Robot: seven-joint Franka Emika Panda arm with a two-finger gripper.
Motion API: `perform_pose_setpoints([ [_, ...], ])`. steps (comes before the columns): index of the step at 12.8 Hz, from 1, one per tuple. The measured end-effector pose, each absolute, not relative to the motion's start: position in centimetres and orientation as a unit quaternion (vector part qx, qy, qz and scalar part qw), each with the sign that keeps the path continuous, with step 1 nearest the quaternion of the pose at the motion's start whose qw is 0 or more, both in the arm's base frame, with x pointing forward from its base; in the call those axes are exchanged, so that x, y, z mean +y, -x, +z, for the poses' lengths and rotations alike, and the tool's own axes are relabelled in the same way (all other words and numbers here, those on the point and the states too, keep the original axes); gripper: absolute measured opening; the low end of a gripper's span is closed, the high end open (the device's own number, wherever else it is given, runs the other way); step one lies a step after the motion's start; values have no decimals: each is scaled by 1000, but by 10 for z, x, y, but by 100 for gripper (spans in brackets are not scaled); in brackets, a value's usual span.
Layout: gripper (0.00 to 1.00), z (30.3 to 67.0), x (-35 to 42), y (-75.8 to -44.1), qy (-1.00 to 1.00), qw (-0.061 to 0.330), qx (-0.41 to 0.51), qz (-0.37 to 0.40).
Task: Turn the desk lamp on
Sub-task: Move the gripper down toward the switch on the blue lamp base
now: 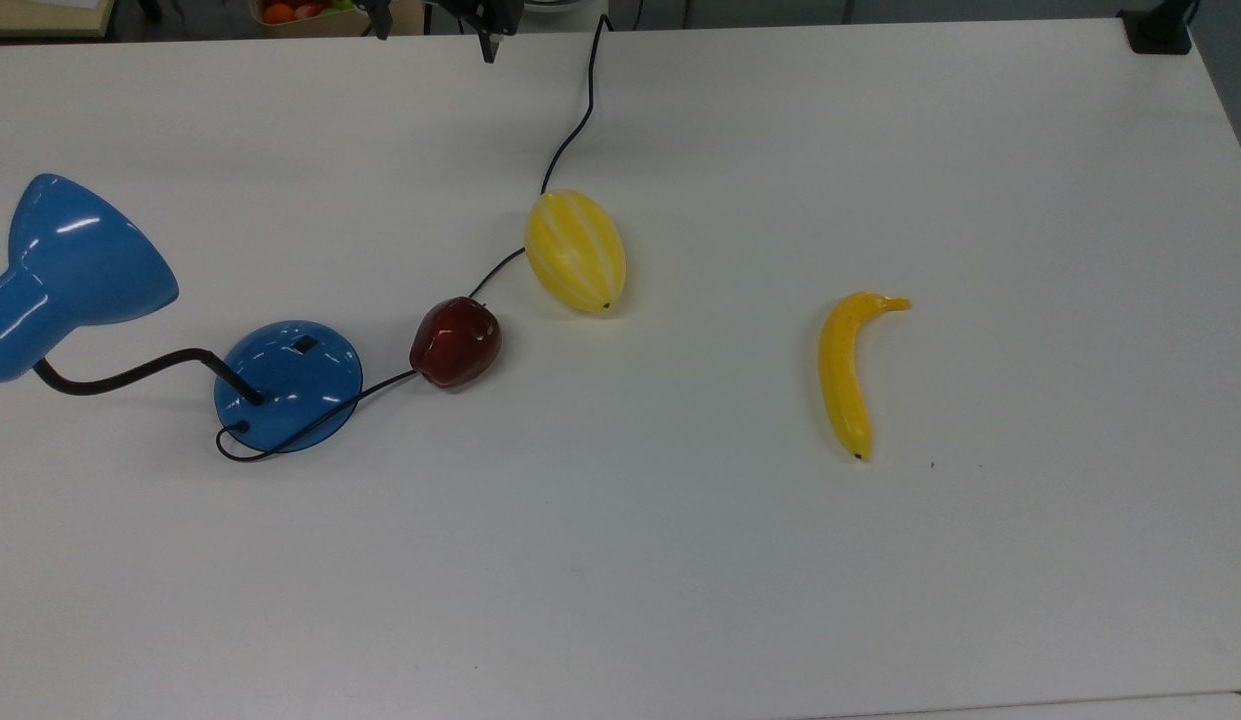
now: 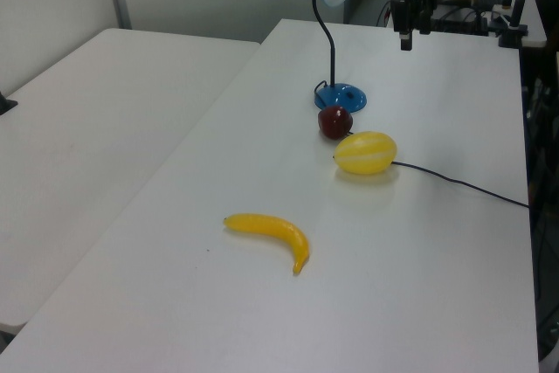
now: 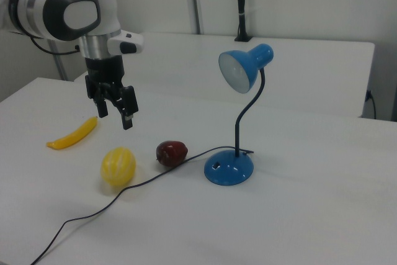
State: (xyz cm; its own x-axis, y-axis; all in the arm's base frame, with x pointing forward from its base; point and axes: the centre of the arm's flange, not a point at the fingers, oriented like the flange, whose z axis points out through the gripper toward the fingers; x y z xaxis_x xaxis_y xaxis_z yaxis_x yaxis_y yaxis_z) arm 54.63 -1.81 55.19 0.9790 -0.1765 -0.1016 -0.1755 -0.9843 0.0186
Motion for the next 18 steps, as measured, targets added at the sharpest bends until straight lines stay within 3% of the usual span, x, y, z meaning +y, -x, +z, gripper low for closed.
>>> perform_pose_setpoints([
  [10, 100, 547, -18, -549, -995, 5, -88, -52],
  [12, 92, 542, -22, -557, -995, 4, -92, -34],
  [13, 86, 538, -27, -564, -995, 3, -97, -19],
  [15, 61, 528, -43, -577, -994, 2, -110, 12],
  [16, 43, 519, -56, -587, -992, 2, -120, 33],
  [18, 24, 505, -72, -599, -989, 3, -132, 61],
])
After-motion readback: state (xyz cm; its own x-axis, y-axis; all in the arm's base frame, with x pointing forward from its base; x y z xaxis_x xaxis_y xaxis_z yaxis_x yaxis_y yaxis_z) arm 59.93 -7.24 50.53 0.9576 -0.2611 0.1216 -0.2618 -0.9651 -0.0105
